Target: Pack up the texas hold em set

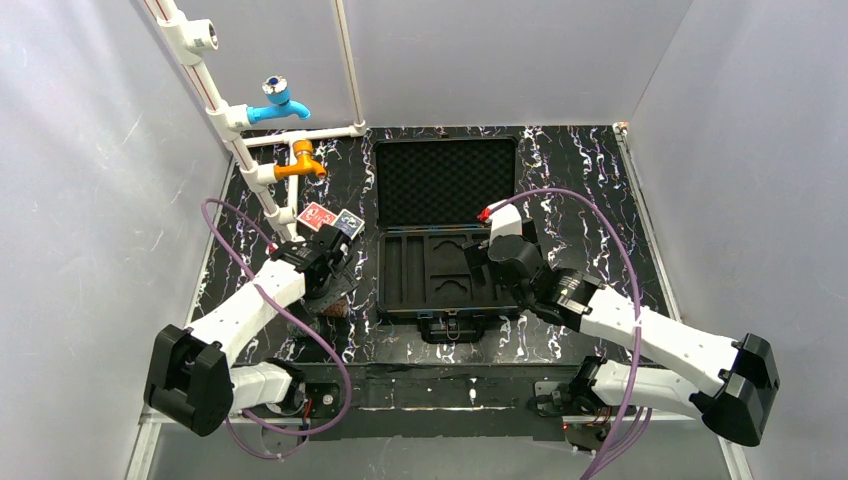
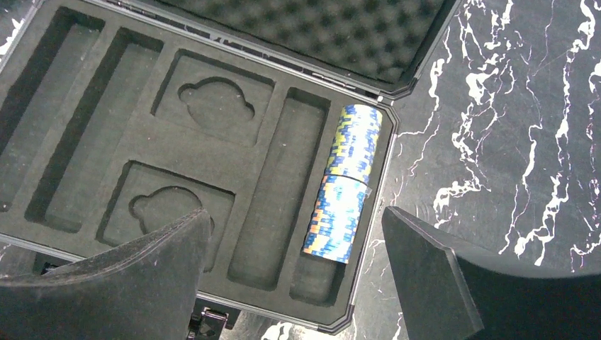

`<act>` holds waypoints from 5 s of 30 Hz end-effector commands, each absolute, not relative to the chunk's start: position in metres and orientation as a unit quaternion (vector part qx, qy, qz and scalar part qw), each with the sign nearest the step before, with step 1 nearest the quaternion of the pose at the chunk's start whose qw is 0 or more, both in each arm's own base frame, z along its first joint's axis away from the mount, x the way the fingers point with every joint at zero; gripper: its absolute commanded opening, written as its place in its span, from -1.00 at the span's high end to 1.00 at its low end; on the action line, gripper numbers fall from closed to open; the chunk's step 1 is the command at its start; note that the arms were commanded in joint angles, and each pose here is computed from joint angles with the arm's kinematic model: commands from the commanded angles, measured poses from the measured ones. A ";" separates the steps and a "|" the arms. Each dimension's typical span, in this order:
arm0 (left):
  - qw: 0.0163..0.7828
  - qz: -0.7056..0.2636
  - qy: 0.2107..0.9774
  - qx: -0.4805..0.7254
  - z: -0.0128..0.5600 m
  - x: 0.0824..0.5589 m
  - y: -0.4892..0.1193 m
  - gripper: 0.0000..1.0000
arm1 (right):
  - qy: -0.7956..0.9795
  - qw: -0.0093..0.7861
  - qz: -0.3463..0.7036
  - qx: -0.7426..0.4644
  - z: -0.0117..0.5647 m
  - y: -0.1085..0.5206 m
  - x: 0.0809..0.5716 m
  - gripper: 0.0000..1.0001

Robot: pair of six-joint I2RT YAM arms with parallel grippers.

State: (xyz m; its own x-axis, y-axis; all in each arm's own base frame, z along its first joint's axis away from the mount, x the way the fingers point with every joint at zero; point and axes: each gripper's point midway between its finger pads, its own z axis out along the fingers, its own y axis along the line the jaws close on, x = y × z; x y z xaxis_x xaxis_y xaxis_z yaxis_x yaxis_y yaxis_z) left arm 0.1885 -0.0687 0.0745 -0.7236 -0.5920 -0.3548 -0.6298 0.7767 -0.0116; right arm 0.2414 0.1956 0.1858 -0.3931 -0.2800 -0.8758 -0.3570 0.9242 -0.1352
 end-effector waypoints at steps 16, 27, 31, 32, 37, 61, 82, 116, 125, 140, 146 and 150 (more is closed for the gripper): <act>0.185 -0.017 0.872 -0.453 0.045 0.200 -0.086 -0.82 | 0.829 0.521 0.053 -0.197 0.195 0.212 0.247 -0.96; 0.205 -0.019 0.847 -0.490 0.035 0.205 -0.081 -0.63 | 0.829 0.520 0.056 -0.199 0.193 0.208 0.243 -0.96; 0.205 -0.001 0.847 -0.490 0.032 0.203 -0.076 -0.58 | 0.829 0.519 0.057 -0.199 0.193 0.207 0.242 -0.96; 0.203 0.003 0.847 -0.491 0.030 0.203 -0.076 -0.57 | 0.829 0.519 0.058 -0.200 0.193 0.207 0.241 -0.96; 0.203 0.017 0.848 -0.490 0.026 0.204 -0.073 -0.40 | 0.830 0.516 0.060 -0.203 0.191 0.208 0.240 -0.96; 0.212 -0.041 0.960 -0.180 0.030 0.224 -0.114 0.18 | 0.812 0.549 0.075 -0.181 0.201 0.203 0.242 -0.96; 0.238 0.003 0.954 -0.181 0.027 0.231 -0.098 -0.32 | 0.813 0.486 0.172 -0.270 0.207 0.243 0.213 -0.96; 0.314 -0.153 0.936 -0.044 0.160 0.268 -0.224 1.00 | 0.759 0.645 0.066 -0.068 0.259 0.174 0.258 -0.96; 0.294 -0.194 0.936 -0.016 0.163 0.286 -0.283 1.00 | 0.764 0.639 0.056 -0.069 0.263 0.169 0.256 -0.96; 0.249 -0.253 0.935 0.000 0.148 0.328 -0.375 1.00 | 0.707 0.706 0.034 -0.033 0.318 0.134 0.253 -1.00; 0.234 -0.268 0.934 0.006 0.141 0.338 -0.396 1.00 | 0.700 0.714 0.017 -0.018 0.337 0.122 0.252 -1.00; 0.224 -0.281 0.933 0.008 0.138 0.343 -0.411 1.00 | 0.687 0.727 0.015 -0.014 0.357 0.114 0.249 -1.00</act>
State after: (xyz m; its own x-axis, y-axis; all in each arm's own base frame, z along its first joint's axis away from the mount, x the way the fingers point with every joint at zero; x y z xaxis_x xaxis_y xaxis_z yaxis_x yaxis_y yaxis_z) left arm 0.3338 -0.3843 0.1011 -0.9143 -0.0902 -0.3950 0.0969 0.8979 -0.4294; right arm 0.2525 0.1302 0.3039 -0.0442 -0.0766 -0.9961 -0.0900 0.9933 -0.0724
